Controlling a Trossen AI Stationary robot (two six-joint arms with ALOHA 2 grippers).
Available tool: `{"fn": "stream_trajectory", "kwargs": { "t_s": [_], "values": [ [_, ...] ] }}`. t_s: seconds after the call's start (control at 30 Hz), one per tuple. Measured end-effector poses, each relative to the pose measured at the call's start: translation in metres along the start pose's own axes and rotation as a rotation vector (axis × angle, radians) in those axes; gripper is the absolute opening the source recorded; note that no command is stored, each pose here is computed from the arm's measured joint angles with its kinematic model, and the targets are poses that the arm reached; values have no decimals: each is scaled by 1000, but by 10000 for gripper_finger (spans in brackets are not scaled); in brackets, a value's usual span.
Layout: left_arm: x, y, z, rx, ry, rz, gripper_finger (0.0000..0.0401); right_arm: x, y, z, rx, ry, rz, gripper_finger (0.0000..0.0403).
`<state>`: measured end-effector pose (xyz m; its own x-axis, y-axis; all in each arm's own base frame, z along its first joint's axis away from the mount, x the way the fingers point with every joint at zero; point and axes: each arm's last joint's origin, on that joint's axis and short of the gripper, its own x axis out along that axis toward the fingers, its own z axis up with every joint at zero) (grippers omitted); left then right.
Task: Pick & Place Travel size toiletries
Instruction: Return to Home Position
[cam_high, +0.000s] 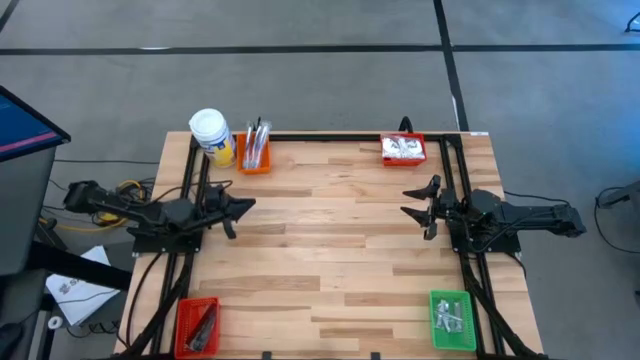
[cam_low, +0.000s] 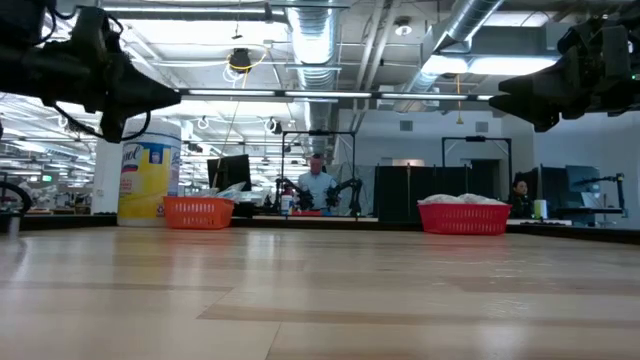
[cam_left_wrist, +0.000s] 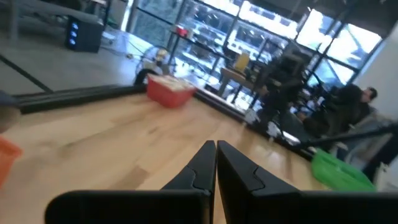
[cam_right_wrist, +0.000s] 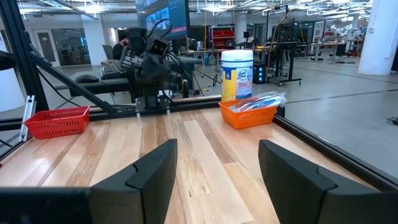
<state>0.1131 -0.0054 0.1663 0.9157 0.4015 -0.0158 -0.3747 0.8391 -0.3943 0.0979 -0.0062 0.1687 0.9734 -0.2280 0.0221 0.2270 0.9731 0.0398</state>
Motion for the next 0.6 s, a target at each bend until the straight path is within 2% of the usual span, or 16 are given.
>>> {"fn": "stream_trajectory", "kwargs": {
  "t_s": [0.17, 0.27, 0.47, 0.6],
  "values": [
    [-2, -3, -7, 42, 60, -31, 7, 0, 0, 0, 0, 0, 0, 218],
    [-2, -5, -7, 165, 70, -77, 7, 0, 0, 0, 0, 0, 0, 218],
    [-5, -5, 0, 148, 2, -78, 7, 0, 0, 0, 0, 0, 1, 218],
    [-10, -4, 9, 213, -74, -59, 7, 0, 0, 0, 0, 0, 0, 218]
  ]
}}
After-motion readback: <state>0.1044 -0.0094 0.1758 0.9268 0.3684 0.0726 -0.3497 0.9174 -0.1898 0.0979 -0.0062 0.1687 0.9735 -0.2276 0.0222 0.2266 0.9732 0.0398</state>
